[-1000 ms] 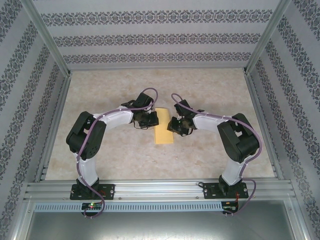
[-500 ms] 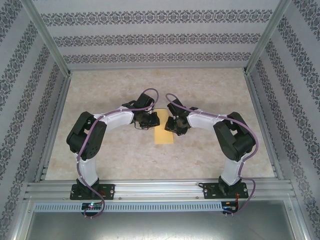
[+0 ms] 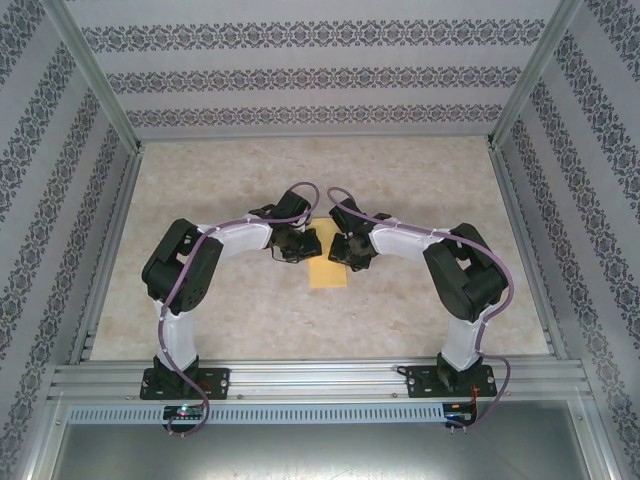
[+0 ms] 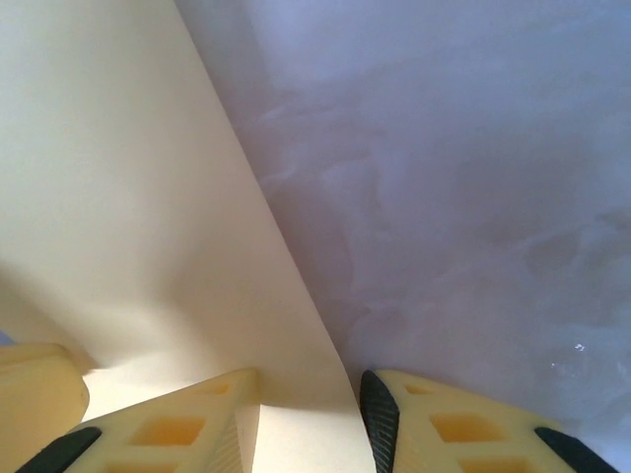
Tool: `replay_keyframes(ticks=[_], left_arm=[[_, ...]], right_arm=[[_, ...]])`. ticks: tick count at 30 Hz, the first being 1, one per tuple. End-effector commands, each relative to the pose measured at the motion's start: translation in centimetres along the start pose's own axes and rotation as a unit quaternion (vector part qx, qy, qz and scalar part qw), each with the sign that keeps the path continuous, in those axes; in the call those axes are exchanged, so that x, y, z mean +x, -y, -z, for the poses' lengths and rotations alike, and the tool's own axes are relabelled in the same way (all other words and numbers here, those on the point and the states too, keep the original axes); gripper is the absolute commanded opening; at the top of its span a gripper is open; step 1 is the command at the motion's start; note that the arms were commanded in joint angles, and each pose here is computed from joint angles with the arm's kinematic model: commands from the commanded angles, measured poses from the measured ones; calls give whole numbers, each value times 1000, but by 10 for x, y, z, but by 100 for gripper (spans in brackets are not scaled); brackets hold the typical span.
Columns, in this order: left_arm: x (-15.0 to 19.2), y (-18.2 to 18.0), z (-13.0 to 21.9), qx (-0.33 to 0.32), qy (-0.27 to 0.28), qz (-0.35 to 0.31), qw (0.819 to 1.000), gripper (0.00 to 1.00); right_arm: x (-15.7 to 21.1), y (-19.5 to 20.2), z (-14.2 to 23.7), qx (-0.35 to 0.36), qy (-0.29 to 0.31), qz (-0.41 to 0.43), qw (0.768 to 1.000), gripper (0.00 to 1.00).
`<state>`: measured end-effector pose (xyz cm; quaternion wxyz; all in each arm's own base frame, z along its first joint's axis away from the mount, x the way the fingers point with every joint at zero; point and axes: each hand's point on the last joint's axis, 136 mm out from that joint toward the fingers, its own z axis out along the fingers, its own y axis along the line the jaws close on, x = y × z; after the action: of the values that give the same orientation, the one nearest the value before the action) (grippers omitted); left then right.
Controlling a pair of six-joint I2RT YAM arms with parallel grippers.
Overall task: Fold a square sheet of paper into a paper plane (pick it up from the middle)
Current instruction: Fold the square sheet of paper in half at the center of the table.
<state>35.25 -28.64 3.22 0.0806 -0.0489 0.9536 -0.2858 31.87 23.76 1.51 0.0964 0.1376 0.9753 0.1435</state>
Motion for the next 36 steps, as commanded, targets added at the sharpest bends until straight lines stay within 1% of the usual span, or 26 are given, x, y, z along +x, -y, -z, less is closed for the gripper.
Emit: replay_keyframes(ticks=[1,8,10,12,18,19,21,22,25,26,31,36], left_arm=[[0,9,-8,14,-3,9,1000,16],[5,-25,-20,-67,-20,35,997,13],[6,-32,-21,-85,-21,35,996,13],[6,-34,-21,-89,-21,31,995,13],[8,-37,-17,-101,-27,12,994,11],[9,-38,-17,-102,-27,9,994,11],[9,-38,-17,-102,-28,4,994,9],[8,-37,-16,-101,-29,3,994,9],[8,-36,-16,-100,-29,1,995,8],[8,-37,-17,-101,-30,0,994,8],[10,-40,-17,-108,-34,-5,994,7],[10,-41,-16,-112,-35,-8,993,7]], right_arm=[[30,20,-21,44,-48,-11,998,36],[30,9,-20,18,-49,-6,999,36],[27,2,-14,3,-42,7,999,37],[21,-1,-4,-7,-27,12,1000,38],[0,-10,38,-106,38,23,993,40],[-3,-15,45,-134,44,28,990,41],[0,-29,52,-198,29,44,979,38],[1,-33,54,-219,21,48,974,34],[13,-44,48,-256,-16,66,964,24],[16,-43,42,-256,-28,64,964,20],[25,-34,18,-261,-58,40,963,13],[41,-8,3,-224,-74,35,971,12]])
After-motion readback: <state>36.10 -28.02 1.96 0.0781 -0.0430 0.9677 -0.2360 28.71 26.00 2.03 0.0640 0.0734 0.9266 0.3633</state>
